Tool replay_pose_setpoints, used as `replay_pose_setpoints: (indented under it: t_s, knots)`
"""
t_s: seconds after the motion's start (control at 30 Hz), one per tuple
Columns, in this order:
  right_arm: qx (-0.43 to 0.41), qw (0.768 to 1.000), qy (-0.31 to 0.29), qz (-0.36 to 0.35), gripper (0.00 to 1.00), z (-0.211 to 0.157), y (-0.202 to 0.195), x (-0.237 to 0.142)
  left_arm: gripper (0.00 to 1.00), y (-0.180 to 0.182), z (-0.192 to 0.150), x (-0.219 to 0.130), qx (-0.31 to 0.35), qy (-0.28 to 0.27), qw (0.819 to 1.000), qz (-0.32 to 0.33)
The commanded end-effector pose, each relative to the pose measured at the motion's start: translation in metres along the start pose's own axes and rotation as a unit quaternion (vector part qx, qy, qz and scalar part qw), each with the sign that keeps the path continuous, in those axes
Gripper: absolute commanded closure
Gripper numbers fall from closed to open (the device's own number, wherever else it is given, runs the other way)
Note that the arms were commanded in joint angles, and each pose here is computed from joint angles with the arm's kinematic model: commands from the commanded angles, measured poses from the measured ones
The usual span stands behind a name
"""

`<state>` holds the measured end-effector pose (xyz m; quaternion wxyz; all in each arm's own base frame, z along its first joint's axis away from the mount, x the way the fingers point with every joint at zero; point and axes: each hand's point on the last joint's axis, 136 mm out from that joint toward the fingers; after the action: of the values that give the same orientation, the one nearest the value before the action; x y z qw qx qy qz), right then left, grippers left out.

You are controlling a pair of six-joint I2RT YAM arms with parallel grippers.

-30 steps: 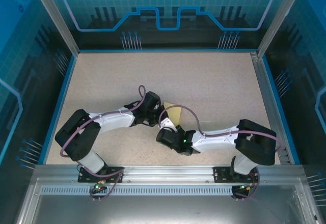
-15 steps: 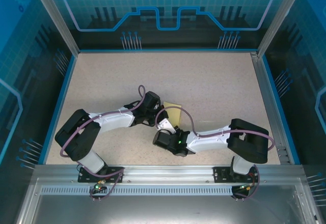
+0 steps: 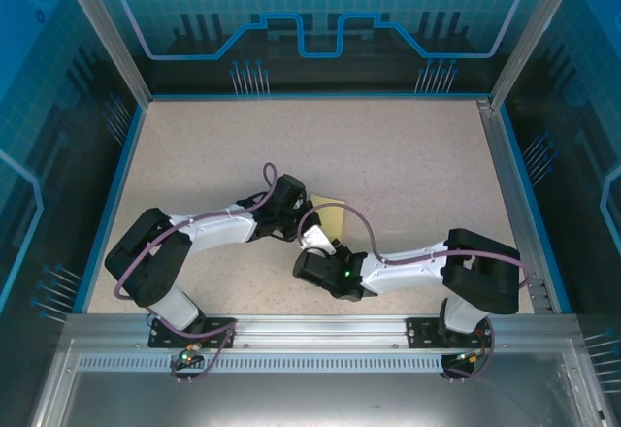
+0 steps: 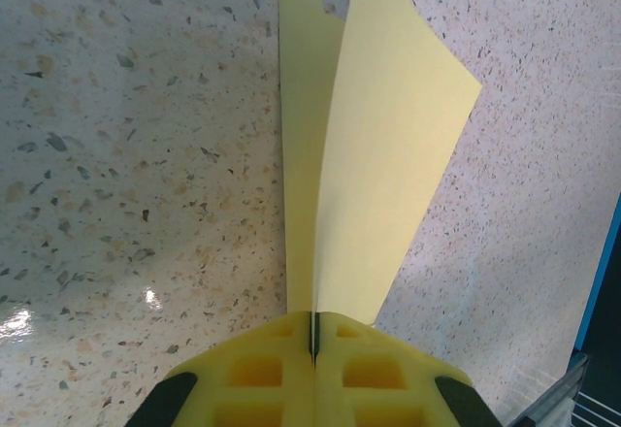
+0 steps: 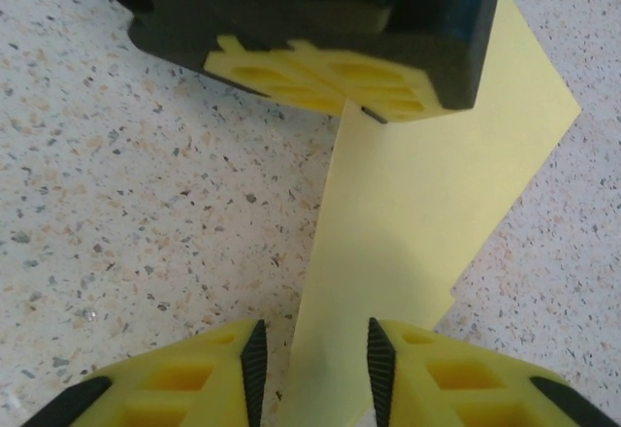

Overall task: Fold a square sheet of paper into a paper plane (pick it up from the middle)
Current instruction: Fold the wing for the fifth time at the center of the table.

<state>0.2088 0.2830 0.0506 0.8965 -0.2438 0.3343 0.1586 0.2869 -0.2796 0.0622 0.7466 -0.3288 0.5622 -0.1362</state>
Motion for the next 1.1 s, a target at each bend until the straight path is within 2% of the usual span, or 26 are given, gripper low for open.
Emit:
replay_pose_setpoints:
  t_s: [0.0, 0.23, 0.47, 0.67, 0.8, 0.97, 1.07]
  knots:
    - [0.007, 1.000, -0.009, -0.014, 0.70, 0.007, 0.000, 0.000, 1.00, 0.002, -0.006, 0.003, 0.000, 0.015, 1.000, 0.009]
    - [0.015, 1.000, 0.001, -0.014, 0.86, 0.004, -0.005, 0.003, 0.99, 0.002, -0.006, 0.002, -0.001, 0.014, 1.000, 0.009]
    - [0.032, 0.999, 0.012, 0.006, 1.00, 0.002, -0.008, 0.006, 0.90, 0.000, -0.005, -0.001, 0.002, 0.011, 1.000, 0.007]
    - [0.062, 0.995, 0.015, 0.079, 1.00, 0.006, 0.000, 0.008, 0.68, 0.000, 0.001, -0.014, 0.004, -0.008, 1.000, 0.014]
    - [0.093, 0.986, 0.012, 0.138, 1.00, 0.008, 0.002, 0.008, 0.54, 0.003, 0.011, -0.033, 0.004, -0.046, 0.999, 0.025]
    - [0.121, 0.971, 0.010, 0.208, 1.00, 0.011, 0.007, 0.008, 0.44, 0.009, 0.020, -0.053, 0.004, -0.085, 0.996, 0.037]
    - [0.117, 0.966, 0.003, 0.231, 1.00, 0.012, 0.009, 0.006, 0.35, 0.011, 0.022, -0.055, 0.008, -0.086, 0.996, 0.036]
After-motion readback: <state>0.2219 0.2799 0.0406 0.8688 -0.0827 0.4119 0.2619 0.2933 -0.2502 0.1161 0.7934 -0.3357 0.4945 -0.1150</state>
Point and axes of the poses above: each hand's point on the last joint's axis, 136 mm out from that joint toward the fingers, its own x axis out along the fingers, its own y axis along the line the jaws close on, z = x × y, and after that the axes turned 2 degrees about x, right-handed
